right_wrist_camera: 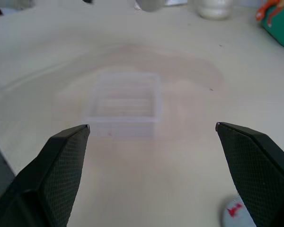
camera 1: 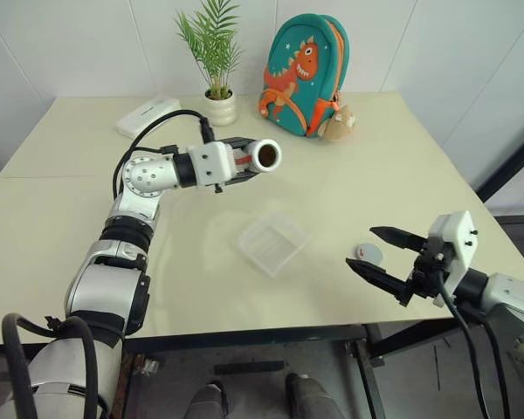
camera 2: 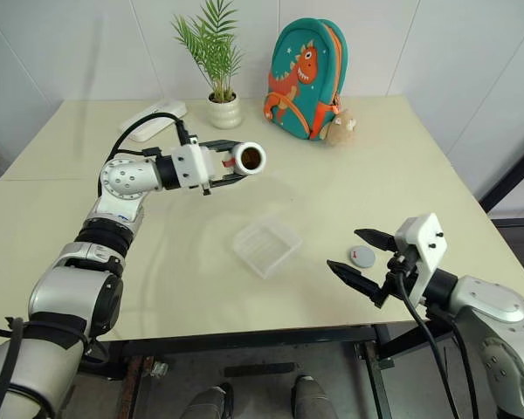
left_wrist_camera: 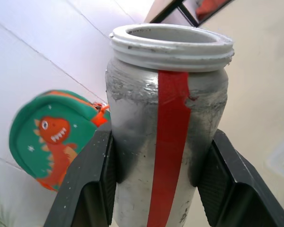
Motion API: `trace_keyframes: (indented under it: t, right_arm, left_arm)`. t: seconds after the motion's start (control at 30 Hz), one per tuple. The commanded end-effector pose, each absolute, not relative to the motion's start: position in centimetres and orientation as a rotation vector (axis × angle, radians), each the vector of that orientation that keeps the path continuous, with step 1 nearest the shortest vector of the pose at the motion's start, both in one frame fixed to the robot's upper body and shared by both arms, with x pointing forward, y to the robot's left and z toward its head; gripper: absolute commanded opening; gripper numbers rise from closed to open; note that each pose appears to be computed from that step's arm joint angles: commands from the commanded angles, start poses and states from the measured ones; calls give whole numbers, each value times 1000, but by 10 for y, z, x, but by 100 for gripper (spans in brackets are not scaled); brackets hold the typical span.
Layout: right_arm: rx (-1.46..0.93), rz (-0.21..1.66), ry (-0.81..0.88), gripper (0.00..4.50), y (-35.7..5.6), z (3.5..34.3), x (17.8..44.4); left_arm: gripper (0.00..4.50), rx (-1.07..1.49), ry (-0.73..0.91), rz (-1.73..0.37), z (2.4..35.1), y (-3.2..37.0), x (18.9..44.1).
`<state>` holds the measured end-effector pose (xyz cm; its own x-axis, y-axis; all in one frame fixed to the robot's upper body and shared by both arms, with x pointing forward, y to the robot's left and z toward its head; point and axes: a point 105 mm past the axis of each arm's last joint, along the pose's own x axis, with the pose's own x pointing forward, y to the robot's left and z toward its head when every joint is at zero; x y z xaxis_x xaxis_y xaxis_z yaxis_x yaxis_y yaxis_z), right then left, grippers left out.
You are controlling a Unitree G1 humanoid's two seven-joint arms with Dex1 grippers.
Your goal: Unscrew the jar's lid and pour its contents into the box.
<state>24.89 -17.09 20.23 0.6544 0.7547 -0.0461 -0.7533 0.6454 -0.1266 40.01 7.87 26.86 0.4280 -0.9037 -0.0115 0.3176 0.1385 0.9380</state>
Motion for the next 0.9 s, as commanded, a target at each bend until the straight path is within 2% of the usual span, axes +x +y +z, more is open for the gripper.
trace_keyframes:
  t: [0.03, 0.2, 0.4, 0.5, 0.67, 0.8, 0.9]
  right_arm:
    - [-155, 898, -51, 448, -170, 217, 231]
    - [-169, 858, -56, 448, -176, 220, 226]
    - [-167, 808, -79, 448, -176, 221, 230]
    - [-169, 802, -78, 448, -176, 220, 231]
    - [-173, 799, -78, 448, -175, 221, 237]
    - [-183, 804, -80, 448, -173, 222, 241]
    - [-187, 810, -82, 448, -172, 224, 244]
  left_arm:
    - [188, 1317, -837, -951, 279, 59, 391]
    - [188, 1571, -958, -962, 267, 46, 384]
    - [188, 1887, -1116, -869, 260, 41, 391]
    - [188, 1962, -1234, -842, 259, 36, 390]
    - [188, 2150, -1538, -782, 252, 24, 386]
    - [188, 2283, -1738, -642, 251, 19, 389]
    - [188, 2309, -1818, -560, 250, 18, 389]
